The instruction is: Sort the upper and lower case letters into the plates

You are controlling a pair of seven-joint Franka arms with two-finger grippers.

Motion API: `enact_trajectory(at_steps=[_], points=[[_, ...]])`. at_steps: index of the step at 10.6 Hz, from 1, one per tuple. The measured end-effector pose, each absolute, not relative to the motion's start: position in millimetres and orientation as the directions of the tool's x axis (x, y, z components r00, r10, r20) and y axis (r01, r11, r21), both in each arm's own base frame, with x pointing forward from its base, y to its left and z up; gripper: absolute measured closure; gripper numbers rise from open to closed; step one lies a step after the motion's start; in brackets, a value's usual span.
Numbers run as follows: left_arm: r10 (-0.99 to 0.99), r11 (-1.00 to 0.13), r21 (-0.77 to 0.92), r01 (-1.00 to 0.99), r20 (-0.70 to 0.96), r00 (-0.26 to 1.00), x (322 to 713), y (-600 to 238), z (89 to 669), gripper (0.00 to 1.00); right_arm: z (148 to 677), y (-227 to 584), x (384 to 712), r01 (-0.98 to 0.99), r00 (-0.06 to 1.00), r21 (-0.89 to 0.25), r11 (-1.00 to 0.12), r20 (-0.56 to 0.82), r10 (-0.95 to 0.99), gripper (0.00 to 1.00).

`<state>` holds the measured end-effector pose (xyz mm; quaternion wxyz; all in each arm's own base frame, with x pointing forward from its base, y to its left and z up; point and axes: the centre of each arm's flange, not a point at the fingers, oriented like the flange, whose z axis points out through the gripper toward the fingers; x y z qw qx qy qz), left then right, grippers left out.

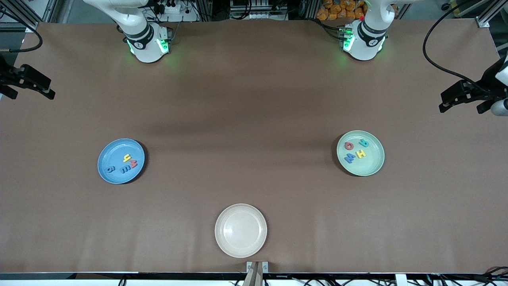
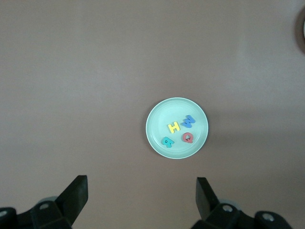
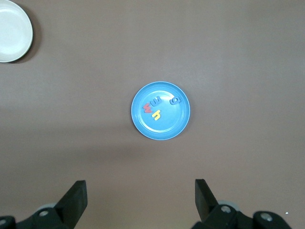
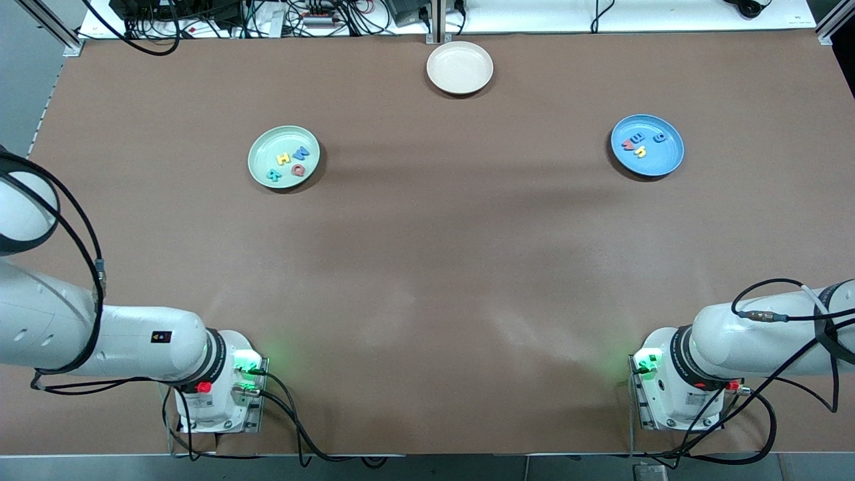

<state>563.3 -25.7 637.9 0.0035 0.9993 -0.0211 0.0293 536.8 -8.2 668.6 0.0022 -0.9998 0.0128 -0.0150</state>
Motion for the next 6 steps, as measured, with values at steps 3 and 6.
enact_trajectory(at_steps=[3, 6], points=[[-0.043, -0.999, 0.006, -0.044, 0.061, 0.997, 562.9, -26.5, 639.6, 0.00, 668.6, -8.9, 536.8, -0.027, 0.999, -0.005, -1.000, 0.030, -0.027, 0.00], [-0.044, -0.999, 0.007, -0.045, 0.061, 0.997, 562.6, -27.0, 640.0, 0.00, 668.7, -9.0, 536.8, -0.027, 0.999, -0.005, -1.000, 0.031, -0.027, 0.00]])
